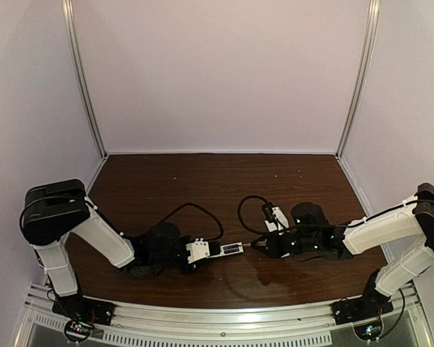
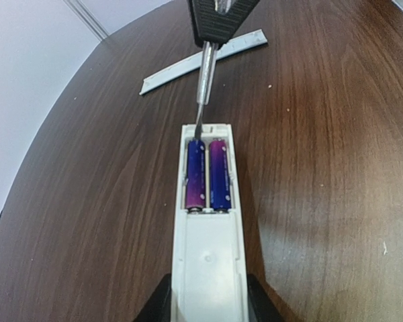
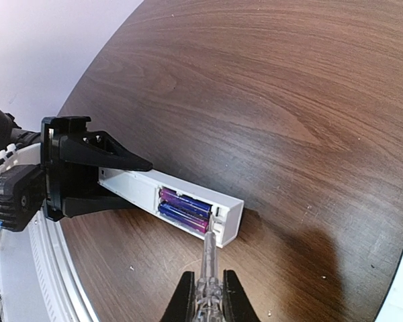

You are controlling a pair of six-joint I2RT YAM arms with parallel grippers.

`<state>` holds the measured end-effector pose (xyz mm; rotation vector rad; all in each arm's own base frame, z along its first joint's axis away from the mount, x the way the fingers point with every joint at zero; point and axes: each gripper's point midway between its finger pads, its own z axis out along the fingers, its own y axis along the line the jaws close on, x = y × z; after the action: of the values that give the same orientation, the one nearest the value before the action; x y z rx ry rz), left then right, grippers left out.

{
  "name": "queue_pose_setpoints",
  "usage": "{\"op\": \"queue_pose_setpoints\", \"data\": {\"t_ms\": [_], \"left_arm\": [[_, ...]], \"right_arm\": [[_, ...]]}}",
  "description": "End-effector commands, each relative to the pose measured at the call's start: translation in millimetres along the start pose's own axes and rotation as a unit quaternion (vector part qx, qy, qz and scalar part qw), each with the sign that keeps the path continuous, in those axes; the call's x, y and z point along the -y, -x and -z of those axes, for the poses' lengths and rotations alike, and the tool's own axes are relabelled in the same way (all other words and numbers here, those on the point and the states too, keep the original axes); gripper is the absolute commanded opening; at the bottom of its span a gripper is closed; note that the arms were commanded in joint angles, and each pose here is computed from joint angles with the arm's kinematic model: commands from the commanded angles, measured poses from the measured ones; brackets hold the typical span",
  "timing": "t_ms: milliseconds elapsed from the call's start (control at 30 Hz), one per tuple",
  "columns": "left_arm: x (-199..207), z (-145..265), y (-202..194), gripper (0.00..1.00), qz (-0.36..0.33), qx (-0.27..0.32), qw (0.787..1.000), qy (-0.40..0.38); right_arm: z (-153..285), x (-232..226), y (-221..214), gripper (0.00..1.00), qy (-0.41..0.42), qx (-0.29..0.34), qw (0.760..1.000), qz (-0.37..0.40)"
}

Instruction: Unload the batteries from the remote control

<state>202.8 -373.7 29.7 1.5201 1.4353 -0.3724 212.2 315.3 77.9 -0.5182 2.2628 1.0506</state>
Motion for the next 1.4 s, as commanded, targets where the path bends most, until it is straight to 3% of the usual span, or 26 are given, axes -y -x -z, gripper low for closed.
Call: {"op": "queue_pose_setpoints", "data": {"t_ms": [0,1367], "left_arm": [[13.2,1.5,28.2,0.0,-0.012,0.054,0.998,-0.034],[13.4,-6.1,19.0,0.0,-0.012,0.033,0.999,-0.033]], "right_arm": [[1.7,-44.0,-5.4,0.0,0.11,-0.018,0.994,0.002],[13.3,-52.1,5.1,0.0,0.11,-0.008,0.994,-0.012]]}}
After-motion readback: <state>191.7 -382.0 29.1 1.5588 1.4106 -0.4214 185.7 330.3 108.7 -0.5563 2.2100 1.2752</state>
